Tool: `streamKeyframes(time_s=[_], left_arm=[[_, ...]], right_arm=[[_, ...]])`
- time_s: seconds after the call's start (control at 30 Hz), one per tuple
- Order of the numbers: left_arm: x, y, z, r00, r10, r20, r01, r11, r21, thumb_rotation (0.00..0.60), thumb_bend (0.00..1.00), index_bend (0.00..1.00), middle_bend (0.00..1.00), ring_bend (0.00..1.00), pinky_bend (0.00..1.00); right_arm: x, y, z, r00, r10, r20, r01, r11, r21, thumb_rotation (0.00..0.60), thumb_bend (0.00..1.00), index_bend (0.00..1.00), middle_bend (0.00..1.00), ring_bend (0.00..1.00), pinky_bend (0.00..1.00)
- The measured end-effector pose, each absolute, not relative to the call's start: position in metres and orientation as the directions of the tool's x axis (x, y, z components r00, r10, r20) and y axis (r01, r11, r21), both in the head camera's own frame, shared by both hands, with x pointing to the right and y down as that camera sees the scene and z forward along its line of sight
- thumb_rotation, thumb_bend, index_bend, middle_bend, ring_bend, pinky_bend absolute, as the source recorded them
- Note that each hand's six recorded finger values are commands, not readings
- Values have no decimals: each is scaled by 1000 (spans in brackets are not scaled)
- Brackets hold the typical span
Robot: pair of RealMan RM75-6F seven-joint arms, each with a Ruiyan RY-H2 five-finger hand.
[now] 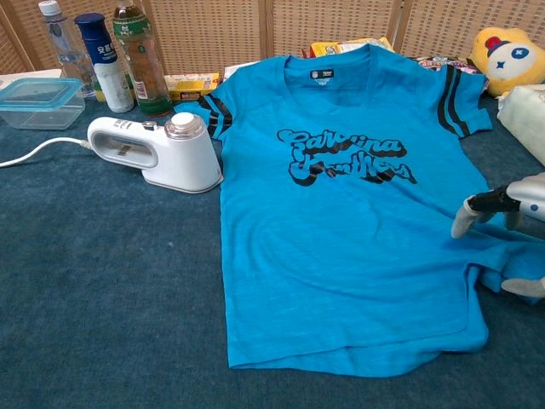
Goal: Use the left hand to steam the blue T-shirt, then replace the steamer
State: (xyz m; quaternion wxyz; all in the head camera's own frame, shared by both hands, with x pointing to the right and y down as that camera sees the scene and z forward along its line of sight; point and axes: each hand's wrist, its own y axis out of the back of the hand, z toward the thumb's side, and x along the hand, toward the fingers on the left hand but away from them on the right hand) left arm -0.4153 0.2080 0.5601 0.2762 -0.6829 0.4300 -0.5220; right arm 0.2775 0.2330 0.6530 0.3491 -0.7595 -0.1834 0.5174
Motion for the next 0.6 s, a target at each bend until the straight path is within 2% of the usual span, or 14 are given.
streamKeyframes(time_s=[0.23, 0.47, 0.6], left_arm=[[-415, 209, 561, 83, -875, 477, -301, -479, -825, 600, 312, 334, 333, 259, 304], [-416, 210, 559, 80, -877, 473, -304, -474, -827, 600, 312, 335, 333, 258, 304], [-418, 210, 558, 74, -879, 472, -304, -470, -828, 600, 312, 334, 333, 258, 304]], right_arm=[[281, 233, 655, 393, 650, -651, -95, -675, -732, 600, 322, 351, 307, 264, 331], [287, 235, 661, 389, 655, -648, -125, -659, -741, 600, 322, 440, 369, 338, 406], [290, 238, 664, 385, 665, -640, -131, -647, -751, 600, 322, 447, 374, 353, 428]])
